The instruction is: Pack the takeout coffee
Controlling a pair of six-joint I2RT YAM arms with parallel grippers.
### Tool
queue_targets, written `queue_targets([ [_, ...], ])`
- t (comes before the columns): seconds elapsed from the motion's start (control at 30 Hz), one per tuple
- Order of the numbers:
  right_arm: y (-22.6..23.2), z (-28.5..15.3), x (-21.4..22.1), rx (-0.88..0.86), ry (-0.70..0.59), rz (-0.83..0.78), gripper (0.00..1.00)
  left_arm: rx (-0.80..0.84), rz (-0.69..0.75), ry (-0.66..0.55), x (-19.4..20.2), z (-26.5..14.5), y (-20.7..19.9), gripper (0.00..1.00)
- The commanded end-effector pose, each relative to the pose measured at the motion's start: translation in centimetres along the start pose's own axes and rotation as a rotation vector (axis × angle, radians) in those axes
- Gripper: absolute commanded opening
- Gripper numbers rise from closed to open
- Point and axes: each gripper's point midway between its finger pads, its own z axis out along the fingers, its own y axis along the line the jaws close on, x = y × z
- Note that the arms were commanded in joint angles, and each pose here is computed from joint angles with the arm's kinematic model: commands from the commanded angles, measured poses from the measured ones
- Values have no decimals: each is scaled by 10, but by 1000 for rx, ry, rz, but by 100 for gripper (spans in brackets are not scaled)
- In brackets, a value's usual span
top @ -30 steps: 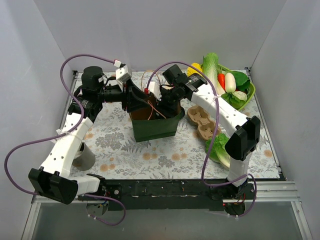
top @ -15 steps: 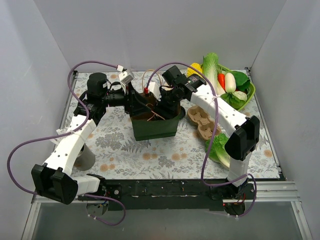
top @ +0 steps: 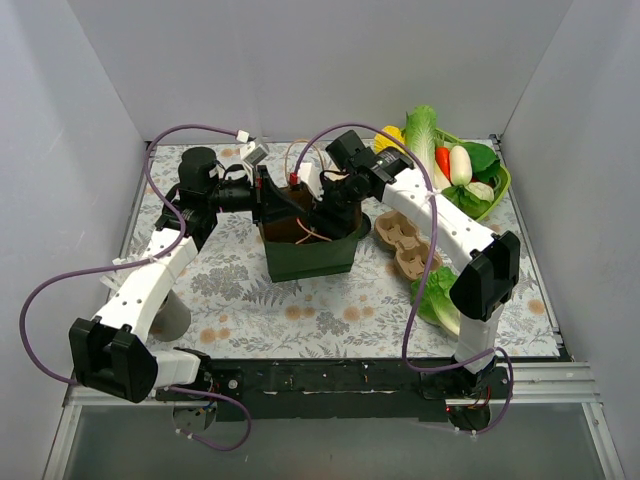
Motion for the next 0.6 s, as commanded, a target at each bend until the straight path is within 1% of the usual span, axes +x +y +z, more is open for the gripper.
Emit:
queue_targets([
  [0.0,-8,-11,-11,15,-47,25,4,52,2,5,-2,-4,-17,0],
  [0.07,-10,-12,-12,19,-50,28,4,51,-16,20,2,-6,-20,0],
  [0.13,-11,-12,-11,21,-51,41,4,51,3,30,3,-9,-24,0],
  [0.27,-13,-10,-10,18,-54,56,4,45,-5,50,7,-12,-28,0],
  [0.37,-14,-10,-12,16,-62,58,4,54,-11,52,4,-12,-32,0],
  [0.5,-14,-8,-11,16,-57,61,4,77,-1,40,-14,-15,-44,0],
  [0.57,-14,-7,-11,17,-56,66,4,81,-50,52,-14,-15,-47,0],
])
